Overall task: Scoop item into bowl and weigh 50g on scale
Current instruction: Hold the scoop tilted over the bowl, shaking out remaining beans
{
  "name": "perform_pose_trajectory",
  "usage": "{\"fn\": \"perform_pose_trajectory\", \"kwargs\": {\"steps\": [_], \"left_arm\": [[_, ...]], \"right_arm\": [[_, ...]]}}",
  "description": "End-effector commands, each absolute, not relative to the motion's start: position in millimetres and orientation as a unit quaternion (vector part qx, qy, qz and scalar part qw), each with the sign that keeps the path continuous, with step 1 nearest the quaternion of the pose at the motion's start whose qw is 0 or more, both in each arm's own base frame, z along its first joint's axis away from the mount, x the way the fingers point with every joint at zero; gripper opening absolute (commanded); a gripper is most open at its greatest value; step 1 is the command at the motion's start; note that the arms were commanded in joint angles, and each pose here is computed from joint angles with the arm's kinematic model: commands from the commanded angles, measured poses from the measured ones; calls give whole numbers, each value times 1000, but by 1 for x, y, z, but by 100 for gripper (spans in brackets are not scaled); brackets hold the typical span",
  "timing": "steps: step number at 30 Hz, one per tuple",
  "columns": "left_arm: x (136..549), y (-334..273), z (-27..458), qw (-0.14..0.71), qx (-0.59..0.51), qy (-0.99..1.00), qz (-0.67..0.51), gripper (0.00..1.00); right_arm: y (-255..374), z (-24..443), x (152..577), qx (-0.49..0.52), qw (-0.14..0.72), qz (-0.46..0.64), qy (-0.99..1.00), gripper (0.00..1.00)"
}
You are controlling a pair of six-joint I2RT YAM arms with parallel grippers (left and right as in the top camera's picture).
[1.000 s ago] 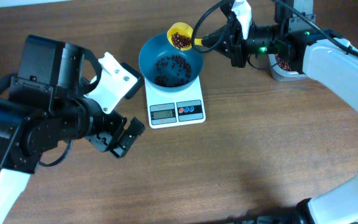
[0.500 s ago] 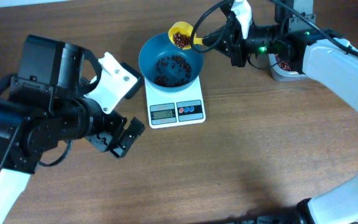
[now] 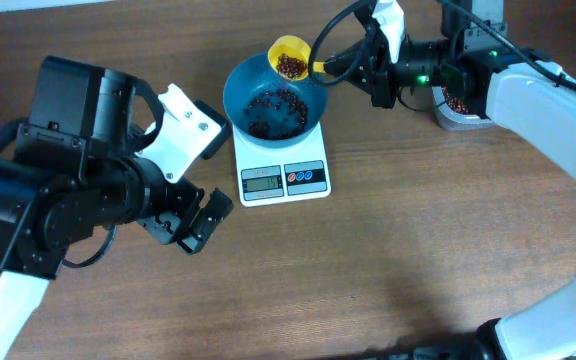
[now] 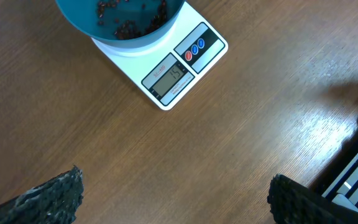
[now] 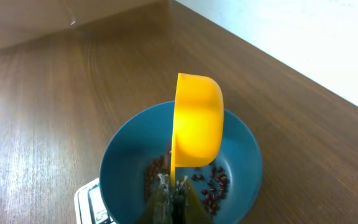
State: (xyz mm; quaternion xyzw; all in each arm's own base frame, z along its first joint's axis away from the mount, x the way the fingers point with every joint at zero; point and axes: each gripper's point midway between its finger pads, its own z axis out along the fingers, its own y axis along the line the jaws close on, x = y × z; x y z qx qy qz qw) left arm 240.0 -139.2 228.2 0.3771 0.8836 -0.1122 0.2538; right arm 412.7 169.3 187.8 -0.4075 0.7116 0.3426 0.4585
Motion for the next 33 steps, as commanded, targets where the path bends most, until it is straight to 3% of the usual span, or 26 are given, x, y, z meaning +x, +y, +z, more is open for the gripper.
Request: {"fn": "perform_pose_trajectory", "kwargs": {"steps": [1, 20, 33], "left_arm": [[239, -142, 239, 271, 387, 874, -117, 99], [239, -142, 239, 271, 387, 874, -117, 99], [239, -142, 239, 271, 387, 874, -117, 99]], "right_arm": [[173, 187, 412, -415, 460, 351, 702, 4], [183, 203, 399, -436, 468, 395, 660, 4], [177, 190, 408, -423, 463, 368, 687, 4]]}}
